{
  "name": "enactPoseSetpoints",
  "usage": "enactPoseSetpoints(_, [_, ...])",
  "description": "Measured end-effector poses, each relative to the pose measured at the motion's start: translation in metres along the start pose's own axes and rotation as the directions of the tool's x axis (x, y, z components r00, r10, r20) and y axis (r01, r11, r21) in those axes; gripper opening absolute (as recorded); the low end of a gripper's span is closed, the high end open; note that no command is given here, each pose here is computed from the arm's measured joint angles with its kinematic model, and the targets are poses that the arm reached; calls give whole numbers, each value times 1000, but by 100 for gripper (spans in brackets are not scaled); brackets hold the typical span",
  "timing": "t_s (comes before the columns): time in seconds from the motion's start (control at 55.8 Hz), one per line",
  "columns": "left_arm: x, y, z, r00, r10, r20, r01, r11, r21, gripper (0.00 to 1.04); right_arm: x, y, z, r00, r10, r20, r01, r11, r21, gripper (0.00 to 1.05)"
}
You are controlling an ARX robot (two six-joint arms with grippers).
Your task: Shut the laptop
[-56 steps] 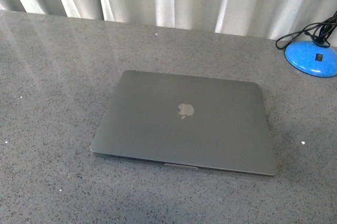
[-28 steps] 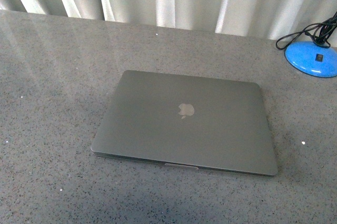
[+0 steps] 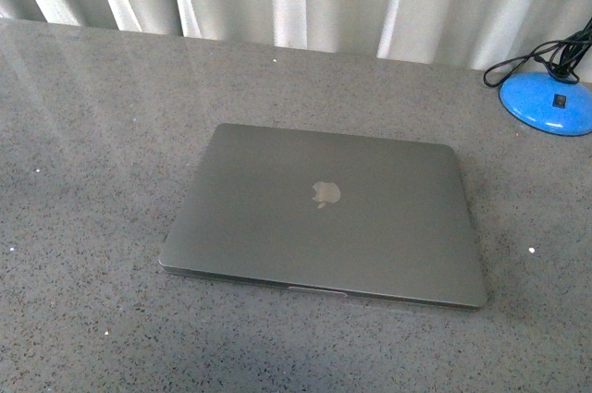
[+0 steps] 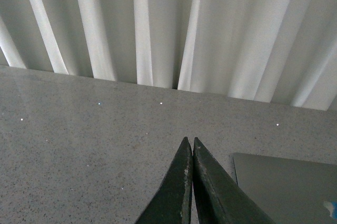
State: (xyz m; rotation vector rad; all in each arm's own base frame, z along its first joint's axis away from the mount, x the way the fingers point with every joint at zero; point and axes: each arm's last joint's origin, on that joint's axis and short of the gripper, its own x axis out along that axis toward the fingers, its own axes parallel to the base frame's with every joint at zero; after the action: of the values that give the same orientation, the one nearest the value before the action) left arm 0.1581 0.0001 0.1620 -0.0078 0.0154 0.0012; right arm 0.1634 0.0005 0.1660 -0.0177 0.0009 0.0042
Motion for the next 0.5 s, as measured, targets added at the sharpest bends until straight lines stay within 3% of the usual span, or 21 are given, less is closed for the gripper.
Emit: enactPoseSetpoints(0.502, [-25,0,8,1000,-1,29,1,1000,0,4,-27,0,6,1000,-1,18,1,1000,1,1])
